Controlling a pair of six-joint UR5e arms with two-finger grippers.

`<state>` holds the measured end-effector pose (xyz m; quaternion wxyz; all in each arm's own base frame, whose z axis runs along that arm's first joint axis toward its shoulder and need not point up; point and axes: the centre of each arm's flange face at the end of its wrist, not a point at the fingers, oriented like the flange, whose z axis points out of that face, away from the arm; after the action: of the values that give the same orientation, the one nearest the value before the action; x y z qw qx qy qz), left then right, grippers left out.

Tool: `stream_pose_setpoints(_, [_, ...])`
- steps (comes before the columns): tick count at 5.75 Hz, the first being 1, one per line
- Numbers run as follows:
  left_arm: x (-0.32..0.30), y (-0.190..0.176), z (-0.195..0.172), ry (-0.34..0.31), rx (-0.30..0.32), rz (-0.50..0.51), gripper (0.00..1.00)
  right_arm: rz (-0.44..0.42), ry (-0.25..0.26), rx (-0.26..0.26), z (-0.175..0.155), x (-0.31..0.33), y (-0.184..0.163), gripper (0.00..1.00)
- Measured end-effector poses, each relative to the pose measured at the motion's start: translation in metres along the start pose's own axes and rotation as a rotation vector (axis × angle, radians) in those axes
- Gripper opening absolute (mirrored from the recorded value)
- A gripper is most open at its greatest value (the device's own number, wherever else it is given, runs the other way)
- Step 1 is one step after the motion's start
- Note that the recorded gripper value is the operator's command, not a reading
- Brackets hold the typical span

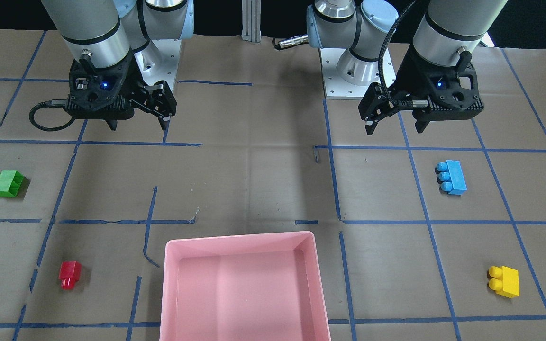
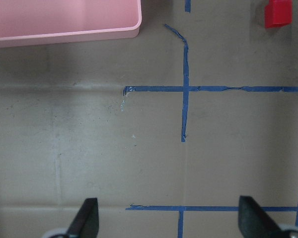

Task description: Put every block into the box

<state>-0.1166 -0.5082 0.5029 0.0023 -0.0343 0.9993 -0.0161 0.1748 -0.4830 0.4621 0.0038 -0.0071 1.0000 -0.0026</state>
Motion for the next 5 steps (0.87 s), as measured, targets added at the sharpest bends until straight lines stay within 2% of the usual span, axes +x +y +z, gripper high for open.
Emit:
stream_pose_setpoints(3, [-0.019, 0.001, -0.016, 0.001, 0.031, -0.030, 1.00, -0.019, 0.004, -0.001, 0.002, 0.000, -0.002, 1.00])
stream_pose_setpoints(5, [-0.093, -0.006, -0.013, -0.013, 0.019, -0.043, 1.00, -0.043, 0.010, -0.002, 0.003, 0.001, -0.003, 1.00])
